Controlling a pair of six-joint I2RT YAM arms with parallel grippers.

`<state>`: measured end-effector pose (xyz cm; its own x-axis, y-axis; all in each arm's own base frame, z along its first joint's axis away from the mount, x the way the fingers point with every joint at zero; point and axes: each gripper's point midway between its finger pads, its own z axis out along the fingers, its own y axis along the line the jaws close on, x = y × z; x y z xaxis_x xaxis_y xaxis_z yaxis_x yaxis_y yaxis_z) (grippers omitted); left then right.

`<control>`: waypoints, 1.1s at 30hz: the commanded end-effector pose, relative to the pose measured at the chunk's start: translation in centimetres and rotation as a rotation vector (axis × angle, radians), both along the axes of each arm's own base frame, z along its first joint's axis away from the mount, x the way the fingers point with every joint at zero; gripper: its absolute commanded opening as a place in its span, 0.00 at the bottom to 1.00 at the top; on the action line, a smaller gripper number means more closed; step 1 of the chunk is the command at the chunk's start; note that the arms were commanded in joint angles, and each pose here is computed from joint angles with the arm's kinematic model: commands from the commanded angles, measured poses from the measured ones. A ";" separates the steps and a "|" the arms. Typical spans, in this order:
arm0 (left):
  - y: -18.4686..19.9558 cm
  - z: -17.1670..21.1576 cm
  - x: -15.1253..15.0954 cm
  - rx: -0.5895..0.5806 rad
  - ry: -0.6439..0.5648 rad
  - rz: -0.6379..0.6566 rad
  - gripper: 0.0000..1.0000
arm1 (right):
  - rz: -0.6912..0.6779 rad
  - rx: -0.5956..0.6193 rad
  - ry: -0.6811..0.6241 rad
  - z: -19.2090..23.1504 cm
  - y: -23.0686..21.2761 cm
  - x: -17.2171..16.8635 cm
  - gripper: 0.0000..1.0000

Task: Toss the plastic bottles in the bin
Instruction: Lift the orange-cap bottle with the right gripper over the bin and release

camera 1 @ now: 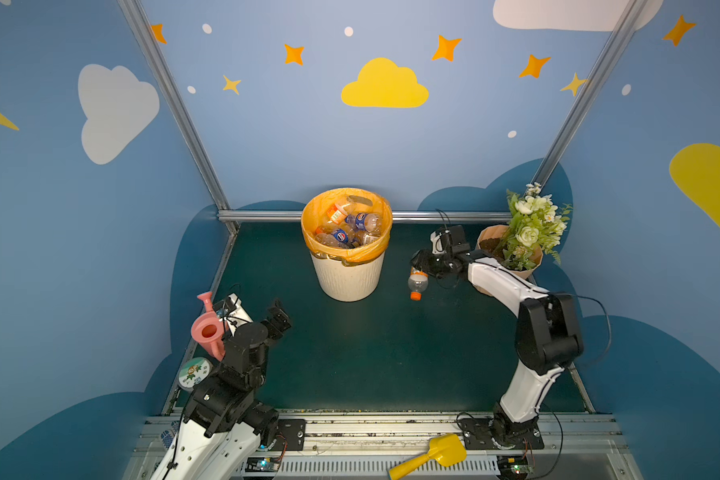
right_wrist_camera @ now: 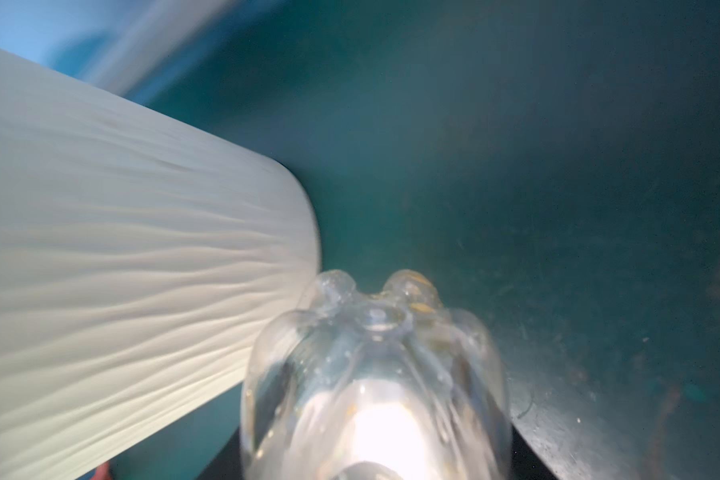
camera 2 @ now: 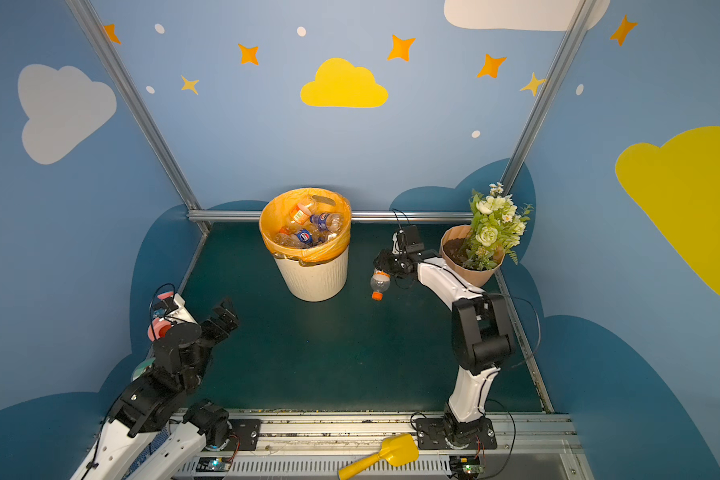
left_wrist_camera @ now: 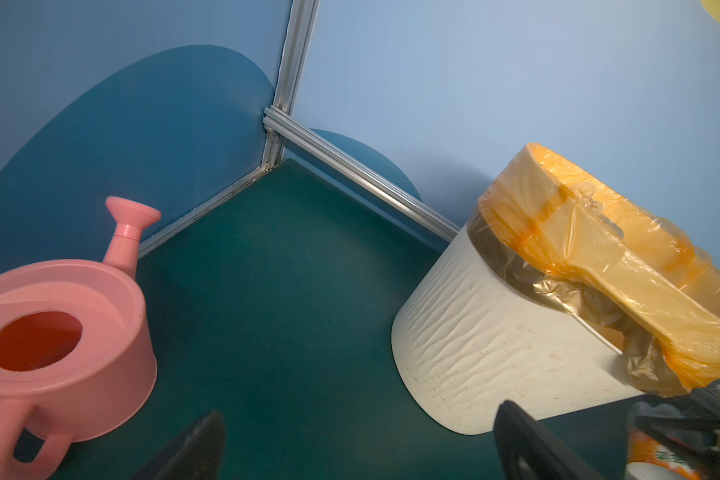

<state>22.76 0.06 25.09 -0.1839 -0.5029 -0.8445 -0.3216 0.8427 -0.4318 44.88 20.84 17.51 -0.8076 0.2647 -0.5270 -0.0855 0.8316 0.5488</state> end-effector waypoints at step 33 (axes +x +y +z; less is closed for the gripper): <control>-3.6 -2.4 2.7 -0.031 0.163 -0.122 1.00 | 0.520 0.225 -0.552 27.4 17.4 -2.2 0.87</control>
